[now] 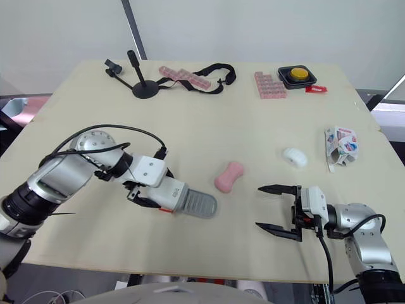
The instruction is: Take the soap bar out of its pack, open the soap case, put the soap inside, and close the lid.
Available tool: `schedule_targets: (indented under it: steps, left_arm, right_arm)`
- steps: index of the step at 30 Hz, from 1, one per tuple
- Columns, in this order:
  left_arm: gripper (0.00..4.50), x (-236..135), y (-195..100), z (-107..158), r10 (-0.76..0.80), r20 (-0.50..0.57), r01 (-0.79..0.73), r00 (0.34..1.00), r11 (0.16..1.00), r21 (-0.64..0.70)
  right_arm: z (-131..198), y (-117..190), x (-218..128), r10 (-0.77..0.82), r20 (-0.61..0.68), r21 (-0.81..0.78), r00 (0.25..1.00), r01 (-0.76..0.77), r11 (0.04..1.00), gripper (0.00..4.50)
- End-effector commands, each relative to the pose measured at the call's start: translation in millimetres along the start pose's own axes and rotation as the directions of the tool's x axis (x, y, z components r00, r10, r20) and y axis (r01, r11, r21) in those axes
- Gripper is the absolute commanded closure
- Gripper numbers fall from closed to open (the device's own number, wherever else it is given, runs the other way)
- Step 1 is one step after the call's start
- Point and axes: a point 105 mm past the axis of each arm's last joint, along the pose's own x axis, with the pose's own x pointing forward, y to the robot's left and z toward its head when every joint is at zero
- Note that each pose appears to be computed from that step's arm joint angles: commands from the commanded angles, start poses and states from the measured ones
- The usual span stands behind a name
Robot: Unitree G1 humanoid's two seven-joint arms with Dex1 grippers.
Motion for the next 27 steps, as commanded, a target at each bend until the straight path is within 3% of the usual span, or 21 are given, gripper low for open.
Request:
schedule_targets:
  steps: [1,11,21,27]
  left_arm:
    - [1.02,-14,1,-9,0.038,-0.025,-0.038,0.999,0.999,0.006]
    - [1.02,-31,-6,-20,0.134,0.147,-0.131,0.98,0.991,-0.029]
    - [1.02,-19,-13,-50,0.145,0.118,-0.14,0.982,0.989,-0.05]
    - [1.02,-11,-11,-51,0.144,0.134,-0.14,0.98,0.989,-0.039]
  right_arm:
    - [3,-3,-4,-0.006,-0.006,-0.018,1.0,0.006,1.0,0.05]
    - [3,-6,-4,-0.002,-0.01,-0.021,1.0,0.002,1.0,0.05]
    - [6,-8,-1,0.01,-0.016,-0.021,1.0,-0.01,1.0,0.05]
    - [6,-9,-1,0.012,-0.02,-0.026,1.0,-0.012,1.0,0.05]
